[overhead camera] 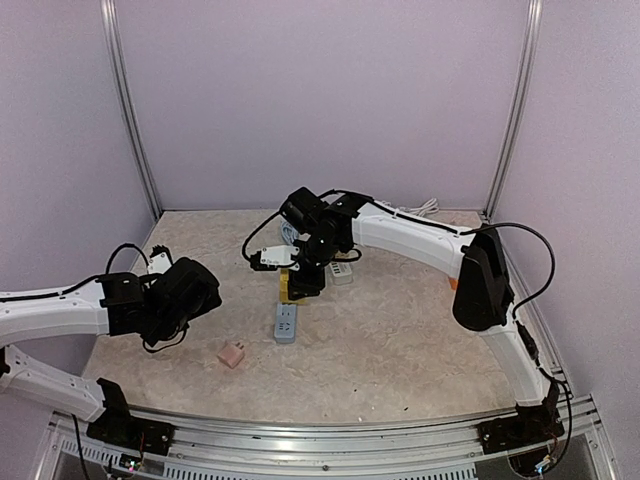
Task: Insert the plug
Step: Move the socket to the center of the board, then insert the plug into the socket.
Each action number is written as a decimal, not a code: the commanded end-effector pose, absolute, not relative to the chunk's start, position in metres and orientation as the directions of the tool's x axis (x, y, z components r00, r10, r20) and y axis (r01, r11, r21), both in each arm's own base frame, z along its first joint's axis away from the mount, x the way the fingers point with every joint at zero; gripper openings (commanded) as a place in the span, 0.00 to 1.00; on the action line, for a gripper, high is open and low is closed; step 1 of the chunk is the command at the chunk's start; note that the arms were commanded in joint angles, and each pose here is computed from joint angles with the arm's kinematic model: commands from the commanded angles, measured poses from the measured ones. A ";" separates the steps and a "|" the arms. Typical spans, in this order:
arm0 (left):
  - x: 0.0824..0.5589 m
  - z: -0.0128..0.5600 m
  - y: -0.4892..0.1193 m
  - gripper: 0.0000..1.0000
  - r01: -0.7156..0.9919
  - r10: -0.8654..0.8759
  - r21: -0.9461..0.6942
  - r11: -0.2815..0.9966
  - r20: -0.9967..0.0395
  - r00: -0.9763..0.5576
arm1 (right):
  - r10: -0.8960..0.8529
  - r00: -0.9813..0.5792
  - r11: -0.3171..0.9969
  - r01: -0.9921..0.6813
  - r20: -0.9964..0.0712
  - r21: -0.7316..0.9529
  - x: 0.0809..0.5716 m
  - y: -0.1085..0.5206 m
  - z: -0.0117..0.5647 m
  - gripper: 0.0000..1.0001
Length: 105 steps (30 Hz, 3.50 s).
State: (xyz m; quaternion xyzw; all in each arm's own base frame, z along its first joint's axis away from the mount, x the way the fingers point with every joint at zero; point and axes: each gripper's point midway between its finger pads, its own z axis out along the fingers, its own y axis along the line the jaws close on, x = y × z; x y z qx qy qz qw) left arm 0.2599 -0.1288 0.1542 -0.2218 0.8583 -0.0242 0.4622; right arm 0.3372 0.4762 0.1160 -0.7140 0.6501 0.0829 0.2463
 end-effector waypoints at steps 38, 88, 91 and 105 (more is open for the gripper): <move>0.247 0.146 -0.117 0.99 -0.421 -0.414 -0.225 0.879 -0.798 -0.437 | -0.860 0.043 0.041 -0.987 -0.508 -0.154 0.359 0.481 0.083 0.00; 0.245 0.129 -0.118 0.99 -0.447 -0.402 -0.189 0.874 -0.799 -0.446 | -0.986 -0.016 -0.009 -0.989 -0.168 0.147 0.251 0.412 0.016 0.00; 0.246 0.128 -0.117 0.99 -0.451 -0.401 -0.188 0.873 -0.803 -0.440 | -0.989 -0.004 -0.017 -0.990 -0.147 0.137 0.240 0.412 0.024 0.00; 0.229 0.139 -0.101 0.99 -0.419 -0.444 -0.292 0.860 -0.832 -0.333 | -0.991 0.065 -0.090 -0.968 -0.113 0.233 0.165 0.422 0.032 0.00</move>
